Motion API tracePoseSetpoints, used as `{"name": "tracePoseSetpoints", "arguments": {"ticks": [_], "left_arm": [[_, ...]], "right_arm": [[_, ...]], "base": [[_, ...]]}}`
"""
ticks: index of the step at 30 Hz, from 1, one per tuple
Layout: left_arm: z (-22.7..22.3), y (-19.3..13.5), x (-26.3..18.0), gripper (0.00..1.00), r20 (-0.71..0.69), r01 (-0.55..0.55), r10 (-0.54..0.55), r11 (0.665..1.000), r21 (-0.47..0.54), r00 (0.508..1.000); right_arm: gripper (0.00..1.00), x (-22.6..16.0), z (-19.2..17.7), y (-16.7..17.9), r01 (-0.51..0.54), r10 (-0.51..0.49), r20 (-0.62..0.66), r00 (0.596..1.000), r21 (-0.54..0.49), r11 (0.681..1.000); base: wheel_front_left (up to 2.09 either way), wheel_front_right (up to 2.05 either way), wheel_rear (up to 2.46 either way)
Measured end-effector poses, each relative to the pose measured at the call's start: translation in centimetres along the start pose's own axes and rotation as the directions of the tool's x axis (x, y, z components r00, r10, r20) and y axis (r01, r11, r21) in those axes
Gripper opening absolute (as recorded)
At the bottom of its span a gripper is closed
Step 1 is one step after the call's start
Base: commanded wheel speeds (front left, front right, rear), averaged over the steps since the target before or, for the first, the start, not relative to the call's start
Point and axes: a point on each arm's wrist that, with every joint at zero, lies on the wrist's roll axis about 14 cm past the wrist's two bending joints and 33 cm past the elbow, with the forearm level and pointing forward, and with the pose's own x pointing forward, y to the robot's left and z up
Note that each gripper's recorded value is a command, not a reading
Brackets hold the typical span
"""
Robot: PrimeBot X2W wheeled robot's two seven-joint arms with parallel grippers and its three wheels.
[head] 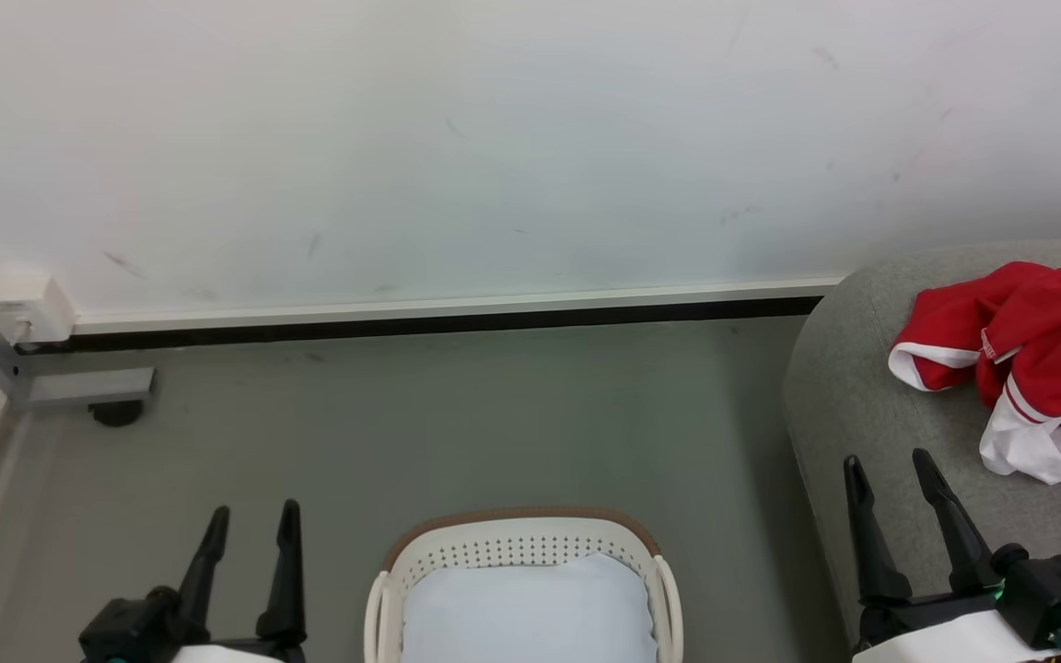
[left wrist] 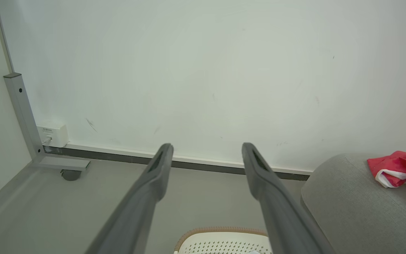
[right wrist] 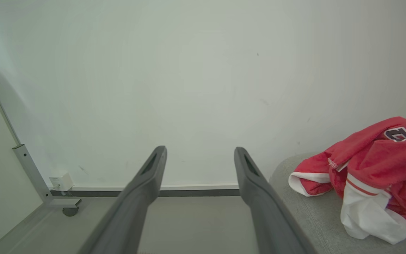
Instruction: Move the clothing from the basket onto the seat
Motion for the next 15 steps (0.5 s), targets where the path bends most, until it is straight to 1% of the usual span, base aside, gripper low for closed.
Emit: {"name": "tracePoseSetpoints", "arguments": {"ticks": [14, 15], "left_arm": [[-0.30, -0.34, 0.03, 1.00, -0.009, 0.008, -0.008, 1.000, -0.009, 1.000], [-0.41, -0.34, -0.01, 0.00, -0.012, 0.008, -0.008, 1.000, -0.010, 1.000]], "right_arm": [[1.00, 0.19, -0.19, 0.49, -0.013, 0.013, -0.005, 1.000, 0.005, 1.000], [0.00, 0.15, -0.33, 0.53, -0.014, 0.014, -0.009, 1.000, 0.005, 1.000]], "base": [[0.00, 0.00, 0.00], [0.00, 0.00, 0.00]]}}
